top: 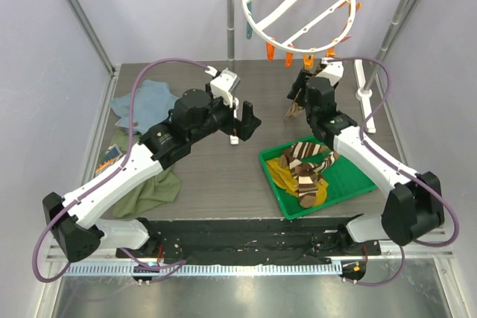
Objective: Remove the socks clipped to the hanger
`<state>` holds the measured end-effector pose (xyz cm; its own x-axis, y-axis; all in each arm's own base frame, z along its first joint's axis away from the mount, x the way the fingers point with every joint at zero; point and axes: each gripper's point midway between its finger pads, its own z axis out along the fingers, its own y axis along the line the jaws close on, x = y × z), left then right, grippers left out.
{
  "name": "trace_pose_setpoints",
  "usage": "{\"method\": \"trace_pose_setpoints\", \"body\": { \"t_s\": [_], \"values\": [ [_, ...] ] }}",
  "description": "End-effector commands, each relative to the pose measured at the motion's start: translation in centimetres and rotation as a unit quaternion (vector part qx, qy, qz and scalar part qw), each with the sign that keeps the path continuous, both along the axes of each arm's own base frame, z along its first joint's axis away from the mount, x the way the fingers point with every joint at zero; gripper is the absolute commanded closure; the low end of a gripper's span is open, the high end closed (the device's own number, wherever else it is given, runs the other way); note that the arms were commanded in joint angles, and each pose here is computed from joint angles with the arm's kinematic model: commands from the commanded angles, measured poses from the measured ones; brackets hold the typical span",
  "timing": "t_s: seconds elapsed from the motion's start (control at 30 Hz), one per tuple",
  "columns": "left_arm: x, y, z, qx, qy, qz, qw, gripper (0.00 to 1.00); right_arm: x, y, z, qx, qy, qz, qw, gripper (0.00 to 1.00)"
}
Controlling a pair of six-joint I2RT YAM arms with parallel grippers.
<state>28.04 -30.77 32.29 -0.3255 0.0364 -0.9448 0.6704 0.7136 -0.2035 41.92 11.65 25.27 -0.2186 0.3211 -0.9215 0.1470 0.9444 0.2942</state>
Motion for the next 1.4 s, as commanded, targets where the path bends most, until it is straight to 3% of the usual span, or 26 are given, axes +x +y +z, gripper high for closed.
{"method": "trace_pose_setpoints", "body": {
  "t_s": [0.0,0.03,0.1,0.13,0.23,0.63,0.87,1.17,1.37],
  "values": [
    [-0.7,0.5,1.6,-0.024,-0.018,0.000,1.000,0.00,2.3,-0.8,3.1,-0.001,-0.056,-0.051,0.997,0.35],
    [-0.7,0.5,1.5,-0.024,-0.017,0.000,1.000,0.00,2.6,-0.7,2.4,-0.004,-0.049,-0.050,0.998,0.47],
    [-0.6,0.5,1.4,-0.024,-0.017,0.001,1.000,0.00,2.7,-0.3,1.7,-0.002,-0.045,-0.043,0.998,0.61],
    [-0.7,0.4,1.4,-0.023,-0.017,0.001,1.000,0.00,2.8,-0.2,1.6,-0.001,-0.046,-0.041,0.998,0.76],
    [-0.6,0.4,1.2,-0.021,-0.015,0.000,1.000,0.00,2.4,0.2,1.9,0.002,-0.043,-0.023,0.999,0.99],
    [0.5,-0.7,-0.3,0.003,-0.008,0.001,1.000,0.00,-2.0,3.2,7.8,0.082,-0.059,0.090,0.991,0.99],
    [1.0,-3.3,2.3,-0.019,-0.012,-0.035,0.999,0.00,-4.1,6.2,10.9,0.150,-0.055,0.171,0.972,0.99],
    [2.3,-6.2,3.6,-0.010,-0.017,-0.074,0.997,0.00,-5.6,6.8,13.0,0.185,-0.066,0.193,0.961,0.99],
    [3.4,-7.8,1.2,-0.003,0.008,-0.076,0.997,0.00,-6.2,7.4,13.8,0.215,-0.069,0.206,0.952,0.99]
  ]
}}
